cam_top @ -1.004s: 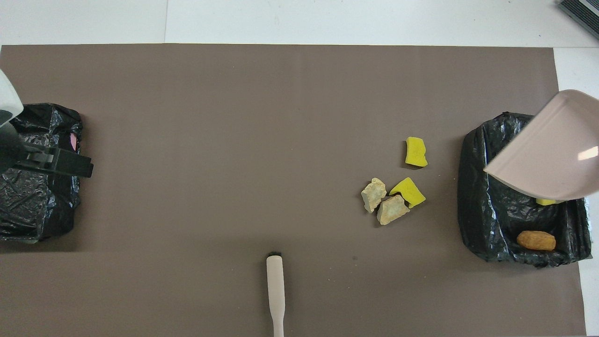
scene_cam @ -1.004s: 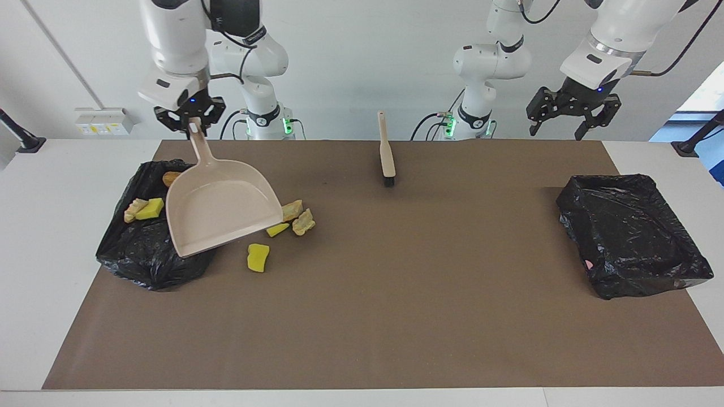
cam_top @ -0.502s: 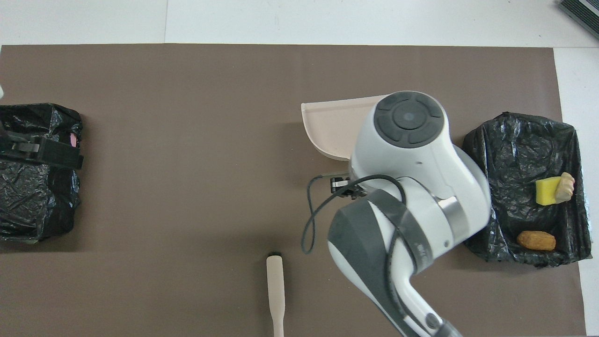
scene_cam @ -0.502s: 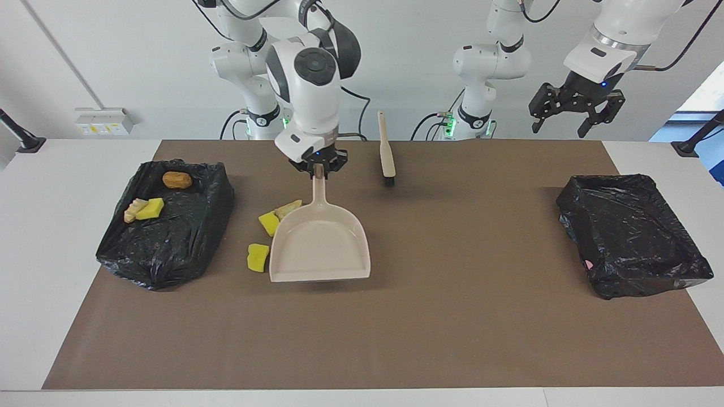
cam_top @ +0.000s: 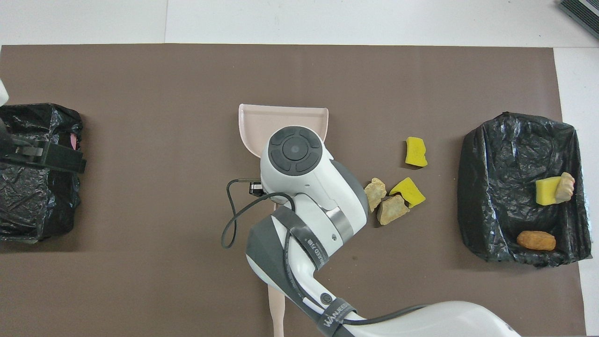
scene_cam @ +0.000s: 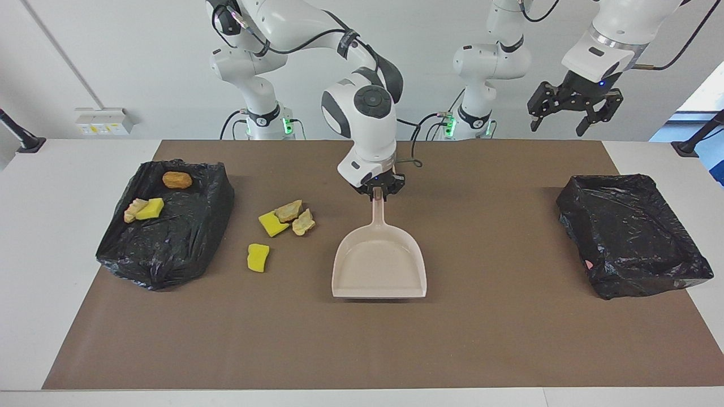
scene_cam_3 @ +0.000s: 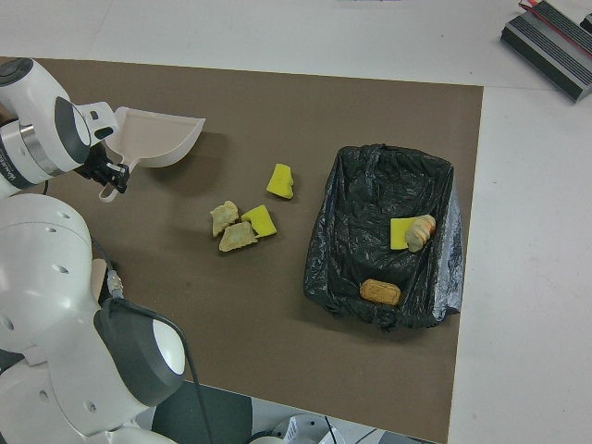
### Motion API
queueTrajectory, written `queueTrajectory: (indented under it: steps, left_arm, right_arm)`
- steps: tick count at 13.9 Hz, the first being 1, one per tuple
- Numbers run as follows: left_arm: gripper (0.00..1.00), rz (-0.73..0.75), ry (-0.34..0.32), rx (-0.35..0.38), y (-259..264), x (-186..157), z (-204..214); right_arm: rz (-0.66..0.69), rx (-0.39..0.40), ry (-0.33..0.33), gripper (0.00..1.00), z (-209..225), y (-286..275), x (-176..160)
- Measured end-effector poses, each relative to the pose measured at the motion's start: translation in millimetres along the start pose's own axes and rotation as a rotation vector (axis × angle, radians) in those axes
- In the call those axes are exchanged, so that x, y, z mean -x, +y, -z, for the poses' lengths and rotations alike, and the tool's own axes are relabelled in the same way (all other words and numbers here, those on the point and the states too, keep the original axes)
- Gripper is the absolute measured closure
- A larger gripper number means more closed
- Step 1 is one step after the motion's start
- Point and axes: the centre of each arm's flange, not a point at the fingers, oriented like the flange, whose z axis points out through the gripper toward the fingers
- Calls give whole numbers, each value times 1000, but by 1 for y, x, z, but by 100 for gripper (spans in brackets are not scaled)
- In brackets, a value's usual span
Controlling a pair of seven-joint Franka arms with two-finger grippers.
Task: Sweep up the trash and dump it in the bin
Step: 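Return the dustpan to the table center with the right gripper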
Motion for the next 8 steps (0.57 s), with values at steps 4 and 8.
queueTrajectory:
  steps: [4, 8]
  left_arm:
    - [0, -1, 0, 0, 0, 0, 0]
    - [0, 0, 1, 0, 0, 0, 1]
  right_arm:
    - [13, -3, -6, 67, -24, -14, 4]
    - [12, -11, 19, 64, -21, -13, -2]
